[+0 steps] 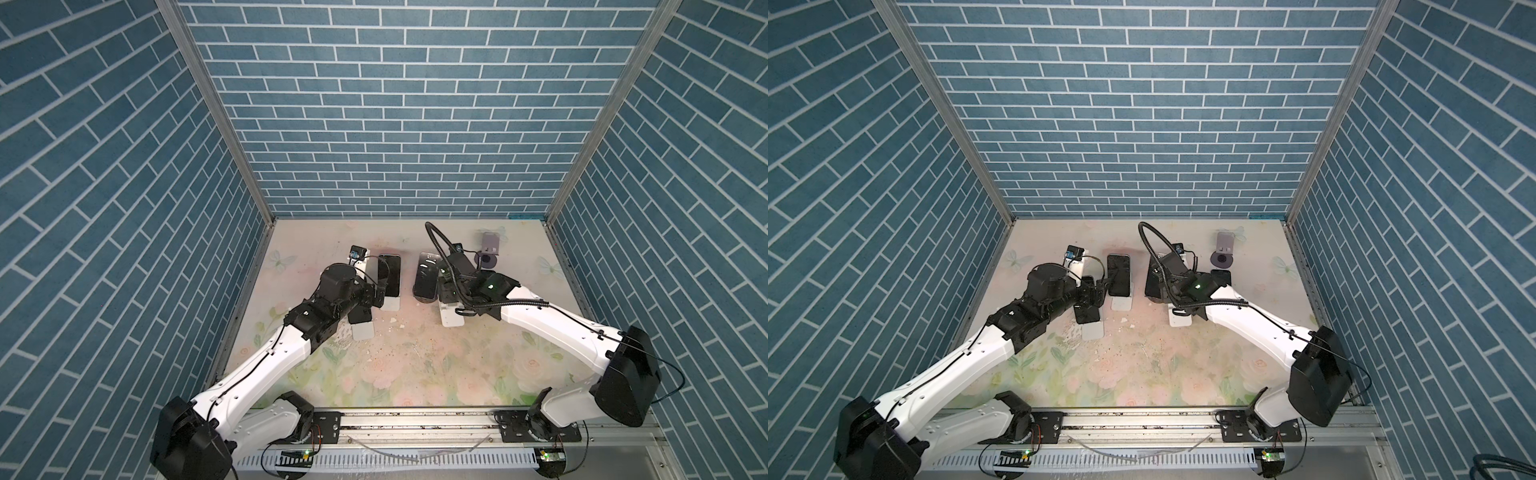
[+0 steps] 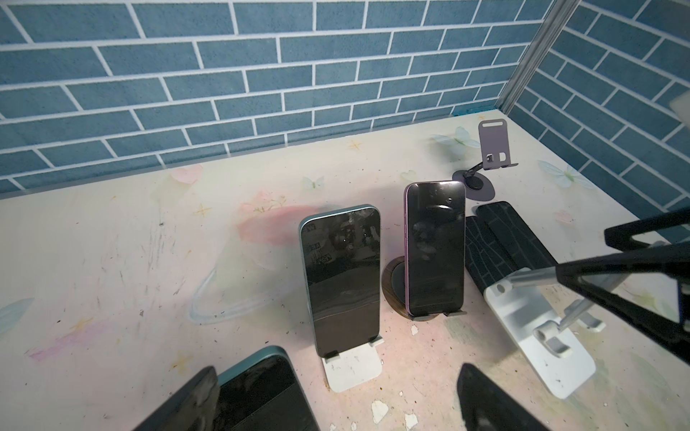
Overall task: Remove the phone from the phone stand
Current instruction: Pick up the phone stand from the center of the table, then place the phone stand at the top-right of the table.
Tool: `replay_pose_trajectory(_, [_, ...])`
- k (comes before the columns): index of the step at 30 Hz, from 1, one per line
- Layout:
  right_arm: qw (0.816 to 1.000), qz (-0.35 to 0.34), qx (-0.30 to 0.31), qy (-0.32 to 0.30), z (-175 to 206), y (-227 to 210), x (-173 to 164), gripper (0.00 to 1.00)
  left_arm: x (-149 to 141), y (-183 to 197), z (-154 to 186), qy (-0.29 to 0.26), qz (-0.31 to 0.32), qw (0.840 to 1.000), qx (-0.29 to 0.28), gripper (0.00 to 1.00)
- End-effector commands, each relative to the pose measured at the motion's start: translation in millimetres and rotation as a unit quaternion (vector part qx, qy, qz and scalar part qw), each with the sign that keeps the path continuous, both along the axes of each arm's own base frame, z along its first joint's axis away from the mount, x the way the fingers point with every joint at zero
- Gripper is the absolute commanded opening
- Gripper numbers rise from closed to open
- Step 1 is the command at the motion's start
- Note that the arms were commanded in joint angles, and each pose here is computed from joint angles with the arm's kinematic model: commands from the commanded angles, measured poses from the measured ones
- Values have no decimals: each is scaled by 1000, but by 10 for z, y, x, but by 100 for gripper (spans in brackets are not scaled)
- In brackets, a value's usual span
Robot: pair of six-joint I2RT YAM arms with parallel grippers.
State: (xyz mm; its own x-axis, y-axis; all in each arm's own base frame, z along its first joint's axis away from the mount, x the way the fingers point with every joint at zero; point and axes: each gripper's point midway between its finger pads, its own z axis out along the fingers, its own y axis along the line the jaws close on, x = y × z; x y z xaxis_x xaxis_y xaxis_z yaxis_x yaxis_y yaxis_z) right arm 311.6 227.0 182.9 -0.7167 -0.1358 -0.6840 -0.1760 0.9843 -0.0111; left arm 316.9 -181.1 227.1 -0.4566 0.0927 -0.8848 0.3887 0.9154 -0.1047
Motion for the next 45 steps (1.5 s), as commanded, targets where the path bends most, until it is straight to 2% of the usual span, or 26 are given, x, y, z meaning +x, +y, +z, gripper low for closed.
replay_pose_trajectory(1, [1000,-10,-25,6,-30,-242,-12,43,7,-68,12,-6,-13,1000,-8,100])
replay_pose_trajectory(13, [998,-50,-47,-7,83,-812,358,43,32,-87,60,-9,-14,1000,-9,100])
replay_pose_trajectory(24, [992,-104,-73,-6,99,-1522,736,43,84,-132,70,-8,-18,1000,-8,100])
replay_pose_trajectory(31, [989,-146,-32,3,3,-2037,1024,43,129,-139,88,-14,-17,1000,3,100])
replay_pose_trajectory(38, [982,-184,-29,11,-115,-2494,1289,44,144,-135,44,-7,-16,1000,12,100])
replay_pose_trajectory(45, [988,-153,-29,-5,-146,-2549,1537,44,168,-130,26,-5,-11,1000,17,100])
